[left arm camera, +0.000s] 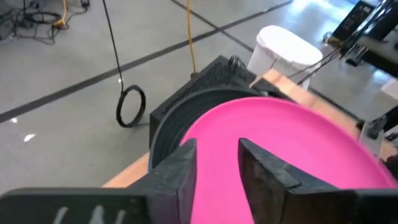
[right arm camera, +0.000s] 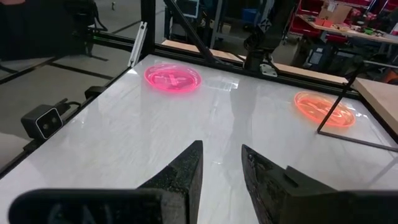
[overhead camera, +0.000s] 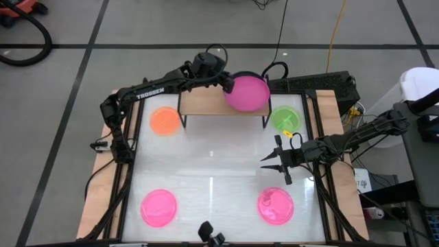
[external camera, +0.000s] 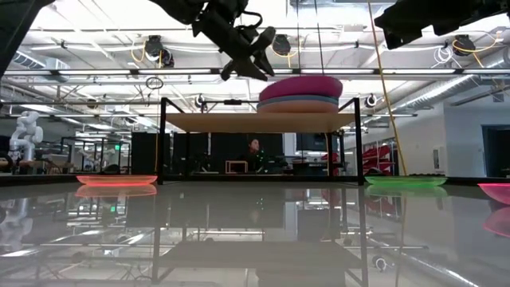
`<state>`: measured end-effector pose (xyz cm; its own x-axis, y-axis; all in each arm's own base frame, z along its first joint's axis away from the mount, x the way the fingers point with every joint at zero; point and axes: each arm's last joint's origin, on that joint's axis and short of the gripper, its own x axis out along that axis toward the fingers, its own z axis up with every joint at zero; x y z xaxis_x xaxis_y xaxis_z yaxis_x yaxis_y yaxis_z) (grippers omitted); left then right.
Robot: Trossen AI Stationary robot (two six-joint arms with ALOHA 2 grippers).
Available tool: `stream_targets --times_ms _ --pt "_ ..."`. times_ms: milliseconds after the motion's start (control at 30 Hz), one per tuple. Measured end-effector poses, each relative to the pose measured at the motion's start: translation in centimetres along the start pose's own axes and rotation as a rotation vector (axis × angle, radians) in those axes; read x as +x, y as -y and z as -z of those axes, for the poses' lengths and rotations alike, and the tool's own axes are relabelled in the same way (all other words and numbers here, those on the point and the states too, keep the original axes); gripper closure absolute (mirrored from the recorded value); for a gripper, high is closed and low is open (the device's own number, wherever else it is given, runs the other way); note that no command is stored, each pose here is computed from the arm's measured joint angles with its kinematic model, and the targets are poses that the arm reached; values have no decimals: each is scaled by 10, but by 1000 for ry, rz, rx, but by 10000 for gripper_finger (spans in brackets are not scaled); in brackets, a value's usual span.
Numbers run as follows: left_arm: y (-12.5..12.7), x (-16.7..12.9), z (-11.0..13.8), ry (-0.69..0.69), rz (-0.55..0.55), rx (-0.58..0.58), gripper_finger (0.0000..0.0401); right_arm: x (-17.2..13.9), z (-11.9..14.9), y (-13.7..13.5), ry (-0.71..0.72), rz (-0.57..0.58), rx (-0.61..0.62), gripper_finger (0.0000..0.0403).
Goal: Place and stack plates onto a shelf
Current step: Stack the large pink plate on top of the large black plate on the shelf, then put the right small pink plate on the shelf
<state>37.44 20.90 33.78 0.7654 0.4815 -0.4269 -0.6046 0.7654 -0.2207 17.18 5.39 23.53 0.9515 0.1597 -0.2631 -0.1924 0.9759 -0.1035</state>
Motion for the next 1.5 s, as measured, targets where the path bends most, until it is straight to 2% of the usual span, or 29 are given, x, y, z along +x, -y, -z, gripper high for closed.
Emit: stream_targets --times_ms 167,267,433,533,600,667,767,900,967,1133,1267,1367,1433,1500 --pt "1 -4 -7 53 13 11 264 0 0 0 2 0 0 309" --pt "3 -23 -20 106 25 25 263 0 0 0 -2 -1 2 309" --pt "12 -82 -48 227 93 117 263 0 4 0 -38 -3 12 309" --pt "26 -122 -54 254 159 192 263 0 6 0 -65 -4 28 309" --pt "37 -147 -50 216 185 272 263 0 9 -1 -88 -5 38 309" --pt "44 -165 -38 153 153 316 263 -1 12 -1 -122 -5 58 309" --pt "48 -182 -11 73 71 309 263 -1 16 -1 -169 -4 83 309" --pt "50 -202 25 148 38 273 263 -2 19 -1 -200 -1 106 309" --pt "48 -203 49 200 37 234 263 -2 20 -1 -210 1 122 309" --pt "42 -190 113 369 156 88 263 -2 21 -1 -217 4 153 309" --pt "37 -175 161 462 232 23 263 -2 21 -1 -222 4 152 309" --pt "32 -172 181 504 267 0 263 -3 24 -1 -251 12 146 309" --pt "29 -172 189 513 273 -10 263 -4 27 1 -273 70 141 309" --pt "27 -171 194 509 275 -15 263 -5 28 7 -263 271 181 309"
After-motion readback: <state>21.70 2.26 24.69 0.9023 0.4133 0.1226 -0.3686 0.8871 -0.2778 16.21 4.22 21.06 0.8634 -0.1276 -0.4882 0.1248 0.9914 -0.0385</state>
